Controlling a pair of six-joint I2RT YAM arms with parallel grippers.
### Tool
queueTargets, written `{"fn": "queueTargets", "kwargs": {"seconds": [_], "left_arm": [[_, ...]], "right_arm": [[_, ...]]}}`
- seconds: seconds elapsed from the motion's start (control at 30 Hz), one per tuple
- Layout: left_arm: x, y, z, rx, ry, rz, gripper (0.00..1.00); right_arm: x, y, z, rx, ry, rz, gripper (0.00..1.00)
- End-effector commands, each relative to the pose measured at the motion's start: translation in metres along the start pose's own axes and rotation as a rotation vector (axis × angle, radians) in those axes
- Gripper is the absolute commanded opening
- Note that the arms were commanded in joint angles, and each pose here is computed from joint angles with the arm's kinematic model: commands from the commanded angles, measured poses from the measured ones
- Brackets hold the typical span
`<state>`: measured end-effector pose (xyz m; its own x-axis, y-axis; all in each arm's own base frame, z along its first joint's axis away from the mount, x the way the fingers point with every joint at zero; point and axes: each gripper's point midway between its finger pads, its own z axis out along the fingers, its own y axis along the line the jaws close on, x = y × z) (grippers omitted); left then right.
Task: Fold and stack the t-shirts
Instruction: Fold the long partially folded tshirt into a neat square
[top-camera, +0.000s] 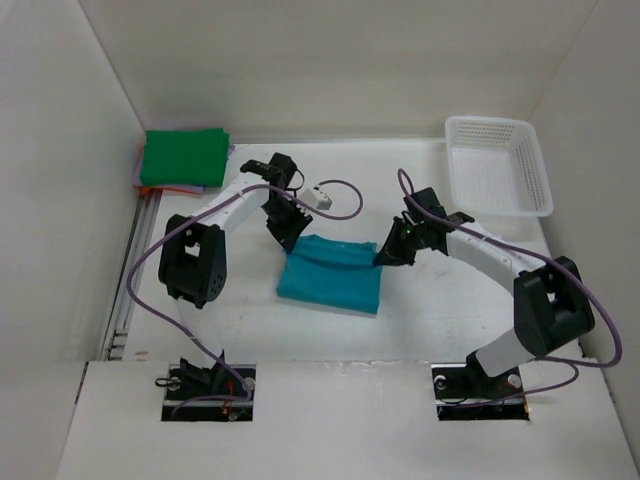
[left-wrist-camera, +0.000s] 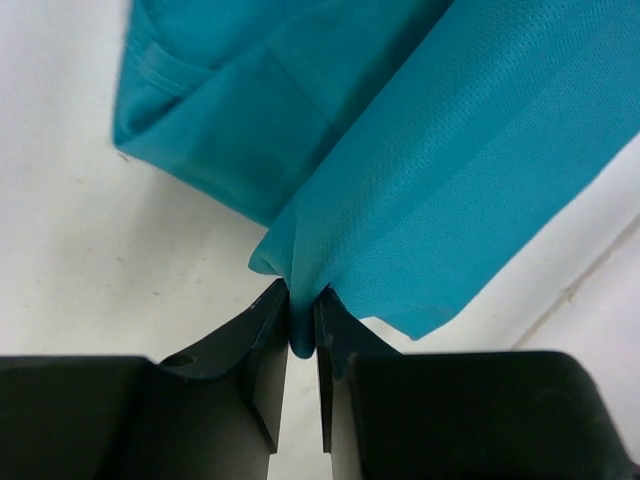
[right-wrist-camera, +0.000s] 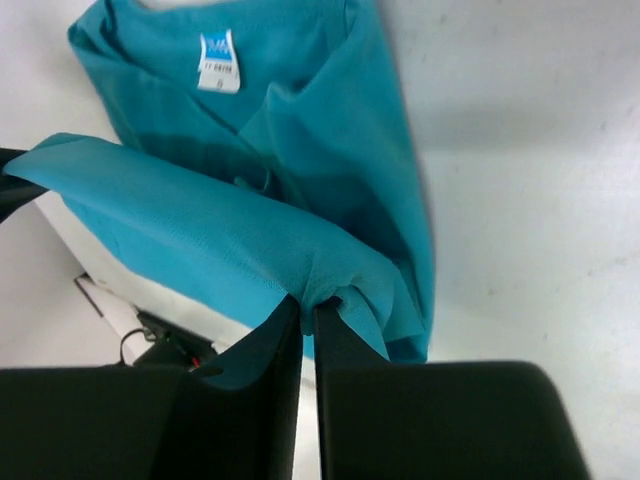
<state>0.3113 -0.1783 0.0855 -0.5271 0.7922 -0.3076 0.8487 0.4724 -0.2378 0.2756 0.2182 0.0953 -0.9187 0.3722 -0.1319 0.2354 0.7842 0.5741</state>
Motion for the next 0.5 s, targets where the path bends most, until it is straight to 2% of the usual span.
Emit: {"fn": "queueTargets", "kwargs": {"seconds": [0.0,0.07,0.2,0.37,0.47], "left_arm": [[-0.028,0.028,-0.012,-0.095,-0.091,0.003,0.15],[-0.034,0.038,-0.009,-0.118,-0.103,-0.008,0.18],[-0.046,0.069,-0.009,-0.21,-0.14,-0.049,0.27],[-0.073,0.112,-0.054,-0.409,-0.263,-0.087,0.39],[-0.085,0.1,-0.083,-0.444,-0.348,-0.057,0.44]], "right_arm": [[-0.031,0.016,0.003,-0.05,-0.066,-0.054,0.11],[-0.045,0.02,0.011,-0.06,-0.085,-0.052,0.21],[-0.08,0.027,0.022,-0.091,-0.149,-0.057,0.31],[-0.115,0.044,0.008,-0.159,-0.248,-0.075,0.36],[-0.113,0.056,-0.011,-0.2,-0.284,-0.104,0.41]]}}
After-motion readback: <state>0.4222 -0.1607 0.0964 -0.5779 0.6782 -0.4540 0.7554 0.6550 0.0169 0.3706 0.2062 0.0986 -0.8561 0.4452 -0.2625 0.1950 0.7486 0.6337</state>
